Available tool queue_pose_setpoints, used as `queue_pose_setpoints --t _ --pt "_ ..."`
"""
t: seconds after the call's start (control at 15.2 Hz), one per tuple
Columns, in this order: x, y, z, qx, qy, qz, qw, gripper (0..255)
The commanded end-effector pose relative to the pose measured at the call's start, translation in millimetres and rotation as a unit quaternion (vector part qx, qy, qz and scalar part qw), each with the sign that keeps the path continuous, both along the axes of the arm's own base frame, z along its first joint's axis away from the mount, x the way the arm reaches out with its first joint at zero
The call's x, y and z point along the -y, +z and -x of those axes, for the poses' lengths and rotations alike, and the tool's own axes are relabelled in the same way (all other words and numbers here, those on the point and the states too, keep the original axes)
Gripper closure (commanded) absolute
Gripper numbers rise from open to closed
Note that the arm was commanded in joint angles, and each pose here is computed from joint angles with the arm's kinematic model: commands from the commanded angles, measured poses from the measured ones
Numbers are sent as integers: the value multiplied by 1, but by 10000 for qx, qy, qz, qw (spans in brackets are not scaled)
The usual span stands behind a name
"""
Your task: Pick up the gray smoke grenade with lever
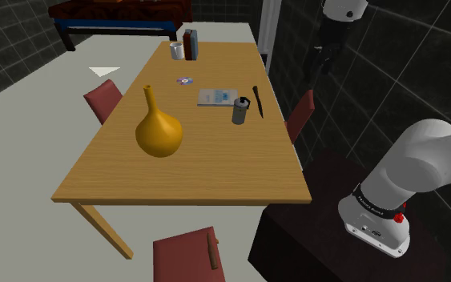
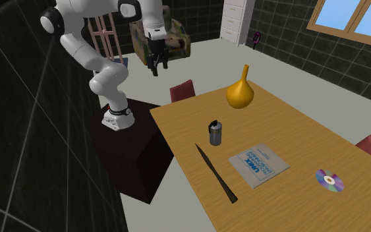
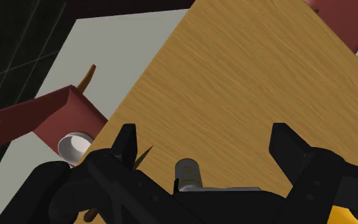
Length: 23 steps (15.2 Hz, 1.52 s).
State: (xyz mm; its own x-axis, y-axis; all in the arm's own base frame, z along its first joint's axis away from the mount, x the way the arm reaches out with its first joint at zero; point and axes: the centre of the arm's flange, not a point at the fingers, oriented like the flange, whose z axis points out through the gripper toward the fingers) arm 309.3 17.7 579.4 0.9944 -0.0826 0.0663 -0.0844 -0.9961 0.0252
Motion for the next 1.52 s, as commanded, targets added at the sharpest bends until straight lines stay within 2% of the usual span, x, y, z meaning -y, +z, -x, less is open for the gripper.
queue_pose_setpoints --t 0.0,1.45 --pt "0 0 0 0 0 0 10000 0" --pt "28 -158 -246 -127 418 -205 9988 0"
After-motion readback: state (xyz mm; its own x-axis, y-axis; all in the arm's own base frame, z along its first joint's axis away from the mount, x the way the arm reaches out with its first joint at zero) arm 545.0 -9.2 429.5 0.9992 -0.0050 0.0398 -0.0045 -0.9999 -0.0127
